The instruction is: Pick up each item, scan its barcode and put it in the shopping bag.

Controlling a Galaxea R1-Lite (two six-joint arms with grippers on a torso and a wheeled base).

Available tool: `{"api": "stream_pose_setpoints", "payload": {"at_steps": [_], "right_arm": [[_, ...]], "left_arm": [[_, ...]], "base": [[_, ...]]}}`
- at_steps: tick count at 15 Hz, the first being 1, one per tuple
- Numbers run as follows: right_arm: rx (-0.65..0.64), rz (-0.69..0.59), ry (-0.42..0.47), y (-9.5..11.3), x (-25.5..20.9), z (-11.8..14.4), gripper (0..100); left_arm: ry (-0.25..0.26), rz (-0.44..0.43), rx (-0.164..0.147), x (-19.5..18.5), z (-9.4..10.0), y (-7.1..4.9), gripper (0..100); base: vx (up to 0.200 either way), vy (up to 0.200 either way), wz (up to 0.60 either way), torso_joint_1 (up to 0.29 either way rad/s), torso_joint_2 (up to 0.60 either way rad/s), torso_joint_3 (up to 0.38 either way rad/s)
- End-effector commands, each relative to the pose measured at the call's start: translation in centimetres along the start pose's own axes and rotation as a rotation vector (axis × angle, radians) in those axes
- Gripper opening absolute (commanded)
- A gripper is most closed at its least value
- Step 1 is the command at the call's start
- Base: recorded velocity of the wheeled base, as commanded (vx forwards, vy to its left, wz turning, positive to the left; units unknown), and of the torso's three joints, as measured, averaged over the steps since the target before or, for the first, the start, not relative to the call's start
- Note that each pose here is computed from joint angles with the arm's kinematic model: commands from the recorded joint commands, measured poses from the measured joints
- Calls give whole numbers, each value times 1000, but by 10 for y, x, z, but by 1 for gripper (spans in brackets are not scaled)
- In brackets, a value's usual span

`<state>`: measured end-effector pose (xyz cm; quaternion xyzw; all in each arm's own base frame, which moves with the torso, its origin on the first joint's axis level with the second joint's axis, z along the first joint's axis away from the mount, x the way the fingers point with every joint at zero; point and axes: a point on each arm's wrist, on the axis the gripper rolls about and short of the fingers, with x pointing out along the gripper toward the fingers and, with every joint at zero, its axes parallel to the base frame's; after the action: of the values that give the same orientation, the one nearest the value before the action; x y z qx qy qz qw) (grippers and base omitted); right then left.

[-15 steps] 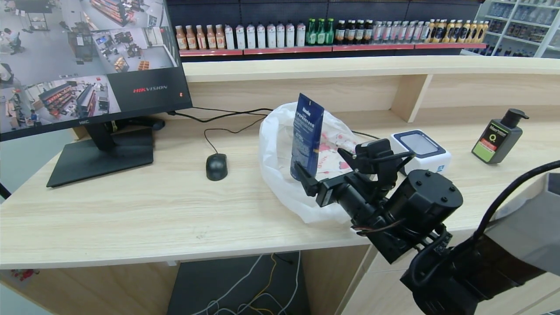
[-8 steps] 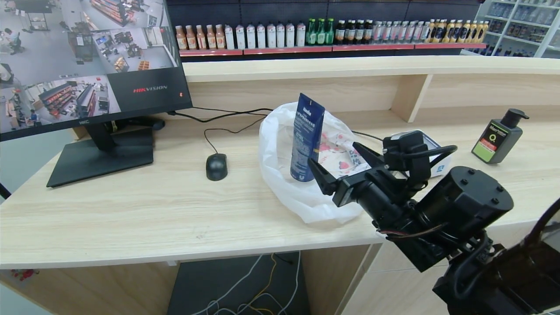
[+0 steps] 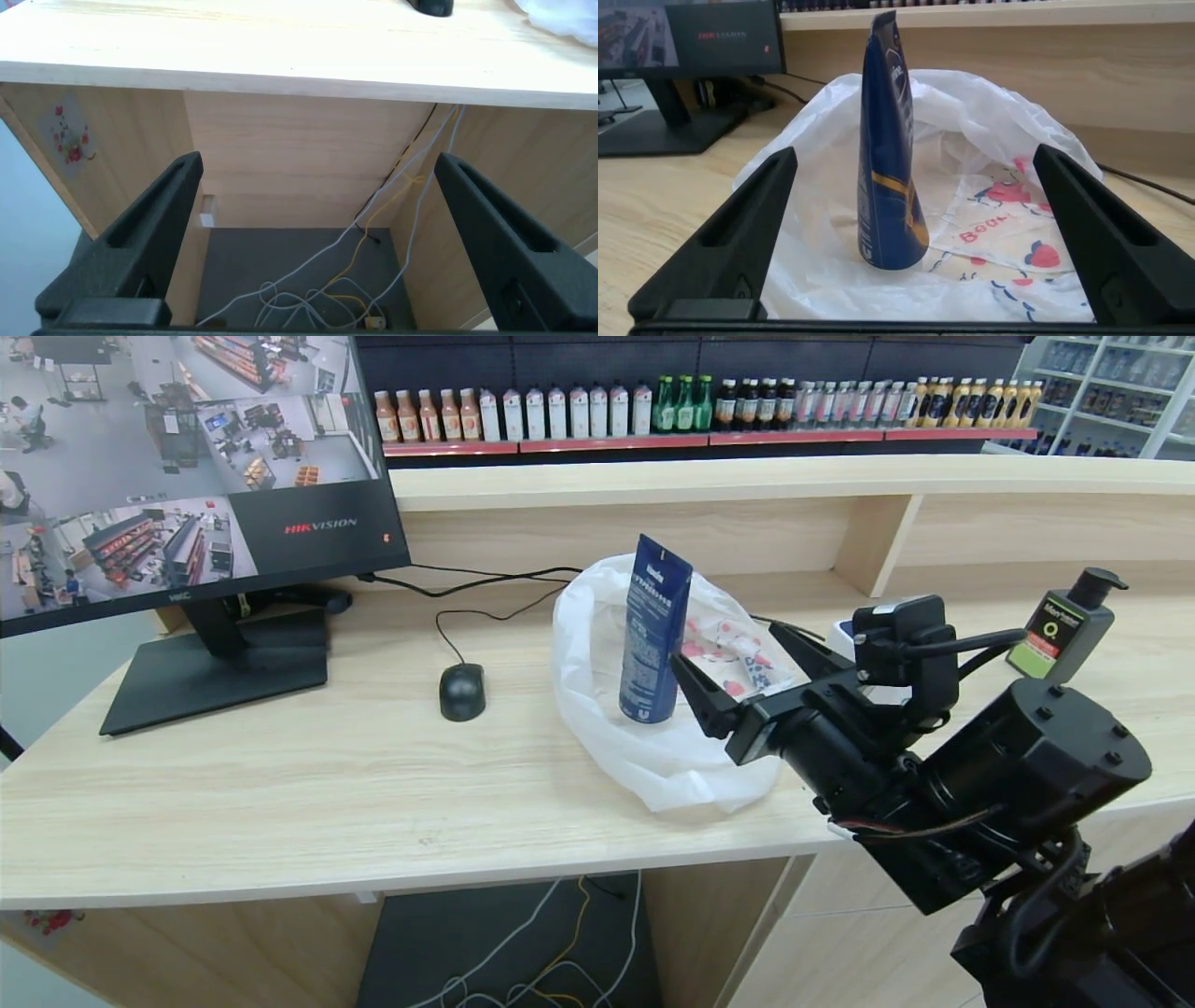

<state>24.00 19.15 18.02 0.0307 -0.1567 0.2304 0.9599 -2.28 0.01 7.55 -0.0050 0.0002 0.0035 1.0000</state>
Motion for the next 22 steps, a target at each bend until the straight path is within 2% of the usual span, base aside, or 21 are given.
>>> {"api": "stream_pose_setpoints", "payload": {"at_steps": [1,12,22], "right_arm": [[0,0,-2,0,0,1,100],[1,-3,-4,-1,0,1,100],[18,-7,-2,-3,-2,2,100]], "left_arm": [[0,1,-1,0,0,0,100],[0,1,-2,0,0,0,100],[0,1,-5,0,0,0,100]], "base": [[0,0,0,0,0,0],[-18,0,0,0,1,0],[0,-200,0,4,5,3]]}}
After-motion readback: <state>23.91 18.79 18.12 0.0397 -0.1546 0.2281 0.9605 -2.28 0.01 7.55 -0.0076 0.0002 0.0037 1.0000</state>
